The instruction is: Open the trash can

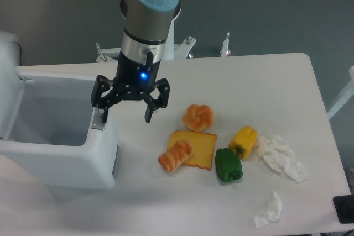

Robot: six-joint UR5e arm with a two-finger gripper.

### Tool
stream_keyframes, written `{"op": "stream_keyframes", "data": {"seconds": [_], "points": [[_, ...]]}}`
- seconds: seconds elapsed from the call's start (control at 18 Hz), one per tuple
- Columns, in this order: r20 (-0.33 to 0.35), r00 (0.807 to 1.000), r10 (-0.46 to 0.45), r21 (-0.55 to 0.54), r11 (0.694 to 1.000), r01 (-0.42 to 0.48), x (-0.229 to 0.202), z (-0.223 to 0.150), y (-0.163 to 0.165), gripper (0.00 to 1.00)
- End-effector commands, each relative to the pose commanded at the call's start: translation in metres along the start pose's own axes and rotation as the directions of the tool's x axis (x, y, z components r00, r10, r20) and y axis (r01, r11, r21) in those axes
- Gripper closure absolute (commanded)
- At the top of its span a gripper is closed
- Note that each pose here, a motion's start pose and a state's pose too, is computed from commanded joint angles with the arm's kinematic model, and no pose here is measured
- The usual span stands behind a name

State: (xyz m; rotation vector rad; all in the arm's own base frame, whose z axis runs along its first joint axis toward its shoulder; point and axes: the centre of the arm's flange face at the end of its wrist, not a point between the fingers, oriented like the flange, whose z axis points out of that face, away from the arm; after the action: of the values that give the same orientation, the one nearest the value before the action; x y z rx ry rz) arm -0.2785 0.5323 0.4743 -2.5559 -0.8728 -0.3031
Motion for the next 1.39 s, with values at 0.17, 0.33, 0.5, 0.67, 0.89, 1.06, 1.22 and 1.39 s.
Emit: {"op": "stream_keyframes", "data": {"seconds": [0.17,0.33,0.5,0.67,0.89,1.06,1.22,1.39], "points": [[-0.001,1.000,0.007,0.017,1.000,-0.007,0.003,-0.007,-0.003,0.00],[0.006,1.000,0.021,0.041,0.999,-0.021,0.000,-0.016,-0.011,0.00],[0.022,0.998,0.052,0.059,0.997,-0.053,-0.015,-0.024,-0.017,0.00],[0.061,0.997,0.053,0.068,0.996,-0.057,-0.037,-0.030,-0.024,0.00],[0.138,0.972,0.192,0.054,0.978,-0.201,-0.057,-0.037,-0.028,0.00],[0.263,0.887,0.380,-0.060,0.924,-0.378,-0.076,-0.030,-0.028,0.00],[0.309,0.789,0.531,-0.166,0.847,-0.505,-0.089,-0.028,-0.028,0.00],[0.321,0.771,0.550,-0.190,0.835,-0.517,-0.105,-0.032,-0.029,0.00]]}}
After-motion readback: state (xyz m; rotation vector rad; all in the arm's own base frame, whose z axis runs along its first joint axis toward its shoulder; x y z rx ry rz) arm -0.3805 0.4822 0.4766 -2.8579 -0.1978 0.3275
